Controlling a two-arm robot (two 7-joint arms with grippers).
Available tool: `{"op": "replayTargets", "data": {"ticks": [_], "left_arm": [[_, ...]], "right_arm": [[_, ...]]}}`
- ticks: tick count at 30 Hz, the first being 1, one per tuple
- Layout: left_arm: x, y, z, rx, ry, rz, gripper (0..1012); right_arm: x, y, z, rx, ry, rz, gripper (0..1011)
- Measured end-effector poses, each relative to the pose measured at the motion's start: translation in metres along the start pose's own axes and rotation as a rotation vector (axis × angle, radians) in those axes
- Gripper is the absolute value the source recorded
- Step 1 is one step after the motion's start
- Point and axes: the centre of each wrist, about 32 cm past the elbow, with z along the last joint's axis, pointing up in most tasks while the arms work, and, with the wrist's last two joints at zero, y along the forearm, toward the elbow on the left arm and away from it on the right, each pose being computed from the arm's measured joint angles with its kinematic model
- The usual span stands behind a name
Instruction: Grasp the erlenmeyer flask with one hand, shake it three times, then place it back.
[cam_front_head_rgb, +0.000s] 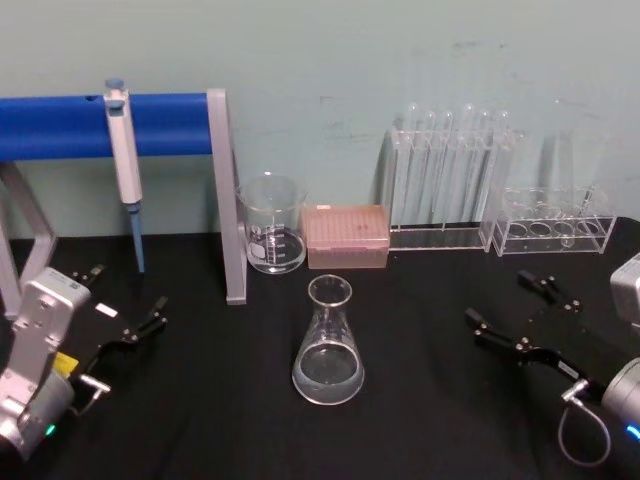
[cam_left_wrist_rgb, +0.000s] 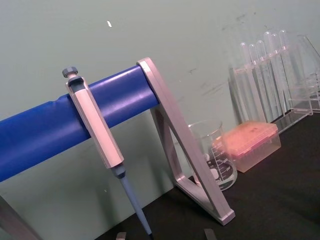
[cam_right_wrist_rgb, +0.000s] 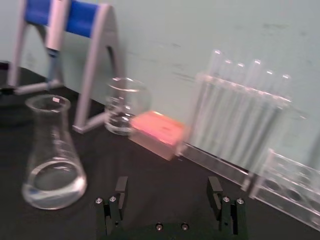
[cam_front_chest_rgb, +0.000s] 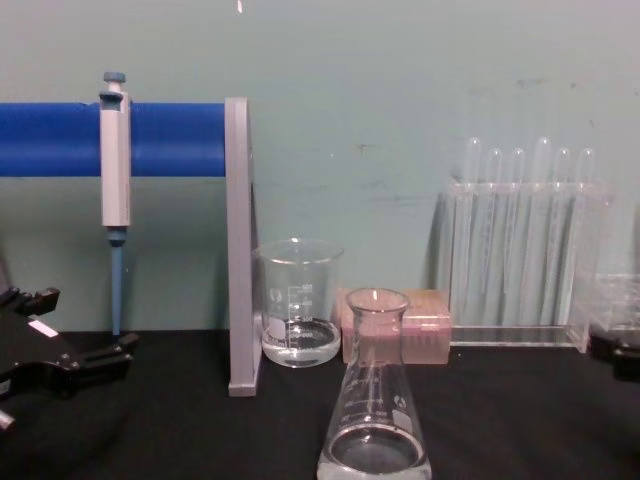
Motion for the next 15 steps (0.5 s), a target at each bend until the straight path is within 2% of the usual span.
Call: {"op": "replayTargets", "data": {"ticks": [15], "left_arm": [[0.0000, 0.0000, 0.0000, 0.000, 0.000, 0.000, 1001]], "right_arm": [[-0.011, 0.012, 0.007, 0.078, 0.016, 0.192, 1000]]}}
